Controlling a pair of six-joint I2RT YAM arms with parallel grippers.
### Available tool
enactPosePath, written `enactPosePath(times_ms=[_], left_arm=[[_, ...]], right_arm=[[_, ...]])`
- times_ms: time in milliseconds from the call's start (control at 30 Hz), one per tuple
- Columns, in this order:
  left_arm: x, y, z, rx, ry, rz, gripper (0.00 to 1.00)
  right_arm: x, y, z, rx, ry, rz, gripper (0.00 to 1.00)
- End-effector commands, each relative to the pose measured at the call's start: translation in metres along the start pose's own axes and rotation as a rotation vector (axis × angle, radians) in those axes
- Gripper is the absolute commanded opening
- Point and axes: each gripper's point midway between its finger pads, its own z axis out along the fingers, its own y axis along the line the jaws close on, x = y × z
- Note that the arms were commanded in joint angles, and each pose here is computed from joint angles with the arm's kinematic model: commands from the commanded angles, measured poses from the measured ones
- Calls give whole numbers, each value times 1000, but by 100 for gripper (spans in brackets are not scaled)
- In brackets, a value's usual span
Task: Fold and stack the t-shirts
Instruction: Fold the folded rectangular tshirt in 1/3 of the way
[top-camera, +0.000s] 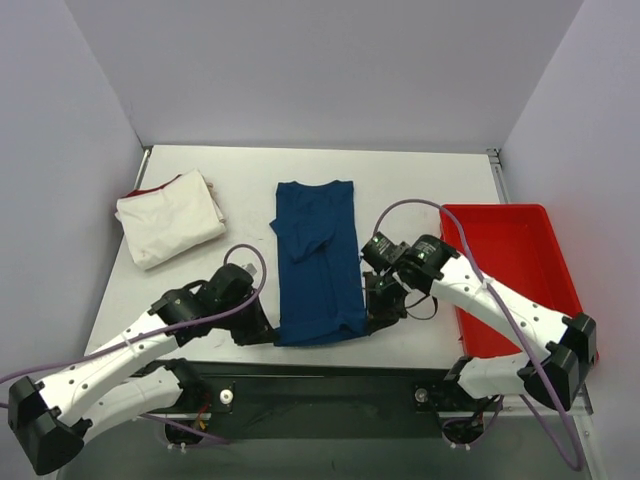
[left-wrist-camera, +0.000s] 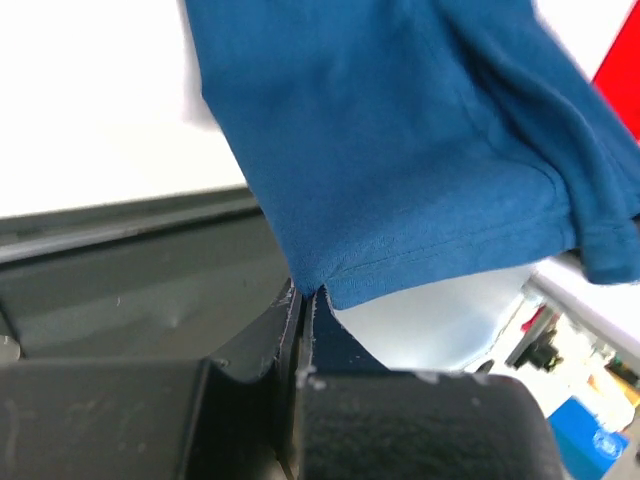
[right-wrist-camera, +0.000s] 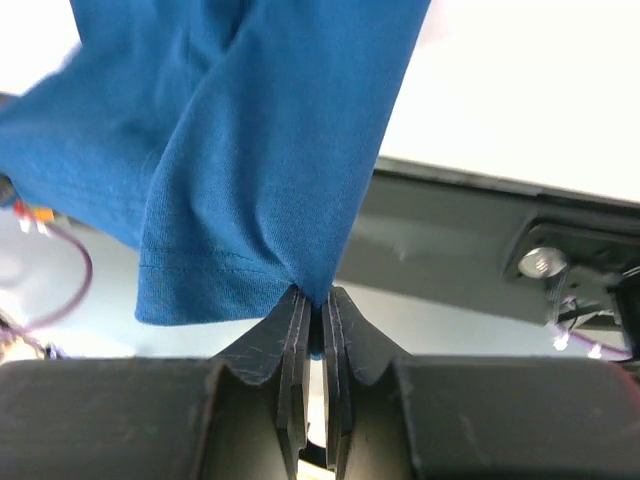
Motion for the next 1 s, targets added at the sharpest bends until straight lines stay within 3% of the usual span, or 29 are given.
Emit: enactPosePath(times_ms=[0,433,967], left_arm=[[-41,-29,4,67,-120,-2,0],[-148,-42,40,81,-161,32,0],[-246,-24,90,49,-146,62,0]], right_arm=[[-32,-20,-8,110,-49,5,0],[-150,-4,19,197,-97,-57,0],[-233,-16,68,228,-56,-36,0]])
